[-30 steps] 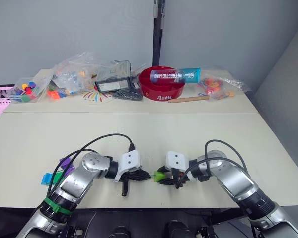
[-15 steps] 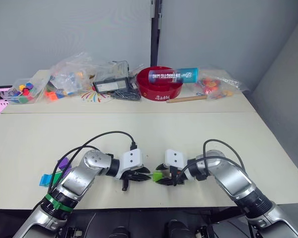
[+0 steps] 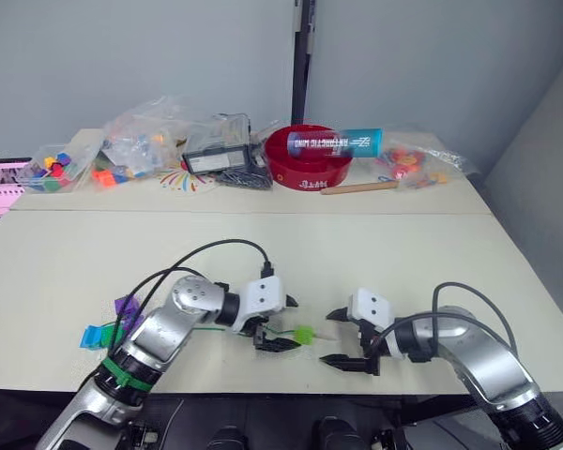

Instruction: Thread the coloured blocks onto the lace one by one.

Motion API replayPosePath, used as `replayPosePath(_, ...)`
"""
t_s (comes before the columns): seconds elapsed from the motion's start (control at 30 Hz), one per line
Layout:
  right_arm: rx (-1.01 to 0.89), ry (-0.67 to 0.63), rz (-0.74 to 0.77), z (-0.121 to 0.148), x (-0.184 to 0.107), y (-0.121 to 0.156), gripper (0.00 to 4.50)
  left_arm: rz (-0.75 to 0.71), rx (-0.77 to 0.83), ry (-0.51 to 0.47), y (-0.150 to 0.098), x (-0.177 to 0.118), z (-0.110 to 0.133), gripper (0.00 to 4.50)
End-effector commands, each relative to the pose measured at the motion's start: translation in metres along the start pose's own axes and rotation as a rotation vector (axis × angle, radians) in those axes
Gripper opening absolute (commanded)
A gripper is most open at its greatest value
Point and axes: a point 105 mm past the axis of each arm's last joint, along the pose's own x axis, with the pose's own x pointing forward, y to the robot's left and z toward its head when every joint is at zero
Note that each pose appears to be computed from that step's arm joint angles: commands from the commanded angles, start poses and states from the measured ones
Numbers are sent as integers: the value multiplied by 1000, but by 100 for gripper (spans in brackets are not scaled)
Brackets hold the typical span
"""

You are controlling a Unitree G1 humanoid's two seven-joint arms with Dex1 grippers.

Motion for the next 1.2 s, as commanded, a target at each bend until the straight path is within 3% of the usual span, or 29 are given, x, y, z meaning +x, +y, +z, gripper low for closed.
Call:
replayPosePath(0.03, -52, -30, -24, 10, 1, -3, 450, -9, 30, 8, 1, 6, 0, 415)
replayPosePath(0.13, -62, -19, -27, 10, 5, -4, 450, -31, 22, 47, -3, 7, -10, 415)
replayPosePath(0.33, -61, -17, -2, 12, 9, -1, 450, -39, 13, 56, -4, 9, -14, 223)
replayPosePath(0.43, -65, 0, 3, 9, 10, 0, 372, -49, 12, 58, -6, 11, -14, 136)
replayPosePath(0.8, -69, 82, -18, -9, 6, -8, 1, -64, 14, 72, -6, 6, -16, 132)
replayPosePath(1.0, -96, 64, -18, -2, 7, -14, 0, -49, -3, 129, -6, -19, -30, 132)
replayPosePath(1.2, -150, 41, 14, 15, 3, -15, 0, 21, -54, 323, -11, -91, -78, 132)
